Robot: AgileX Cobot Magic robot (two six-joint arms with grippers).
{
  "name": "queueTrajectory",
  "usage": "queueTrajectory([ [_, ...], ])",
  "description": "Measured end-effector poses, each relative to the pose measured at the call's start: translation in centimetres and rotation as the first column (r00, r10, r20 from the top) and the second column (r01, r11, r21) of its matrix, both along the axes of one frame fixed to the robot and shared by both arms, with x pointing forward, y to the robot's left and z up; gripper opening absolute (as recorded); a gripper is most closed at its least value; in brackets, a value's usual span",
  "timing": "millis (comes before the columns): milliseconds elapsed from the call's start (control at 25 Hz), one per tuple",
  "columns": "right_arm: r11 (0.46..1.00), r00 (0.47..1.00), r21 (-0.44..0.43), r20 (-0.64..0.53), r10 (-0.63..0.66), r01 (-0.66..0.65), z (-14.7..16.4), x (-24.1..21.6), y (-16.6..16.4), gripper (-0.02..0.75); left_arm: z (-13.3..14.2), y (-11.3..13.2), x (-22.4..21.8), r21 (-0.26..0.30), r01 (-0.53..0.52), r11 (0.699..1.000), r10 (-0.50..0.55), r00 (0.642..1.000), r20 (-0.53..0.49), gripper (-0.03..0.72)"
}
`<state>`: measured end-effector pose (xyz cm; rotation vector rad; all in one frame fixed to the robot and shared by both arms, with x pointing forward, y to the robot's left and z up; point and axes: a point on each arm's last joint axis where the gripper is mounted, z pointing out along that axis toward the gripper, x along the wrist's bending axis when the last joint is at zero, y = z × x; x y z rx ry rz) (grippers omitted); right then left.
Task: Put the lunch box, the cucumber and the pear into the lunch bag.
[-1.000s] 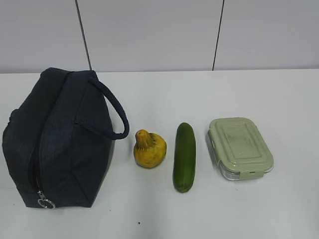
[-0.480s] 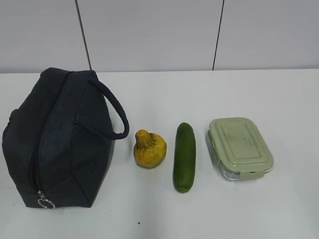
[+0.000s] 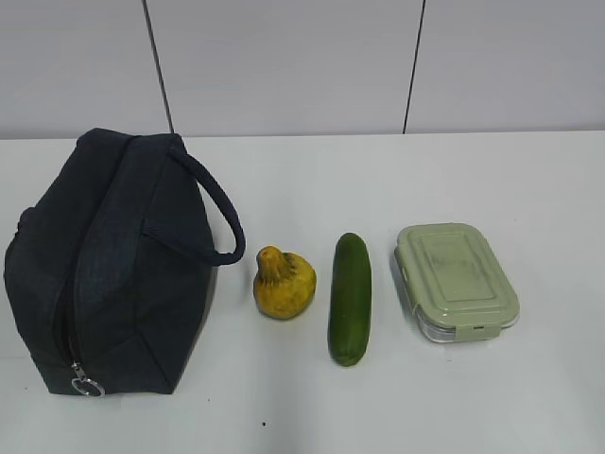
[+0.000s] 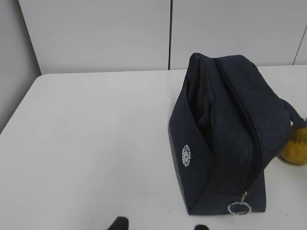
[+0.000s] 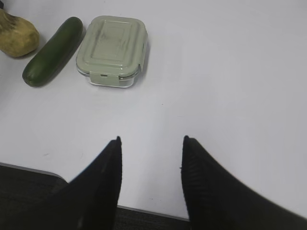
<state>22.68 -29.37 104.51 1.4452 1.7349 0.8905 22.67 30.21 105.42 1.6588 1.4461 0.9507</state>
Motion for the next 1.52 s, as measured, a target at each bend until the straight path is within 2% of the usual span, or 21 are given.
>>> queueTrajectory([
  [440,1.0,1.0,-0.013,-0.008,-0.011,0.011,0.8,1.1,-0.1,0.347,0.0,0.0,0.0,0.0,0.0,1.0,0.0,1.0,0.0,0.258],
  [640,0.999,0.998,0.035,-0.07,0.002,0.0,2.0,5.5,0.3,0.463,0.0,0.0,0.0,0.0,0.0,1.0,0.0,1.0,0.0,0.256],
  [760,0.997,0.988,0.072,-0.151,-0.014,0.025,2.5,8.8,0.4,0.542,0.0,0.0,0.0,0.0,0.0,1.0,0.0,1.0,0.0,0.256],
  [880,0.993,0.961,0.105,-0.275,-0.024,0.055,2.9,12.4,0.6,0.575,0.0,0.0,0.0,0.0,0.0,1.0,0.0,1.0,0.0,0.256],
  [1080,0.99,0.88,0.122,-0.476,-0.002,0.068,3.2,19.0,1.0,0.582,0.0,0.0,0.0,0.0,0.0,1.0,0.0,1.0,0.0,0.256],
  [1200,0.993,0.846,0.114,-0.533,0.034,0.031,3.3,22.5,1.2,0.573,0.0,0.0,0.0,0.0,0.0,1.0,0.0,1.0,0.0,0.256],
  [1400,0.99,0.814,0.137,-0.57,0.11,-0.038,3.5,27.1,1.7,0.518,0.0,0.0,0.0,0.0,0.0,1.0,0.0,1.0,0.0,0.256],
  [1520,0.982,0.767,0.174,-0.62,0.164,-0.069,2.8,29.4,1.3,0.507,0.0,0.0,0.0,0.0,0.0,1.0,0.0,1.0,0.0,0.256],
])
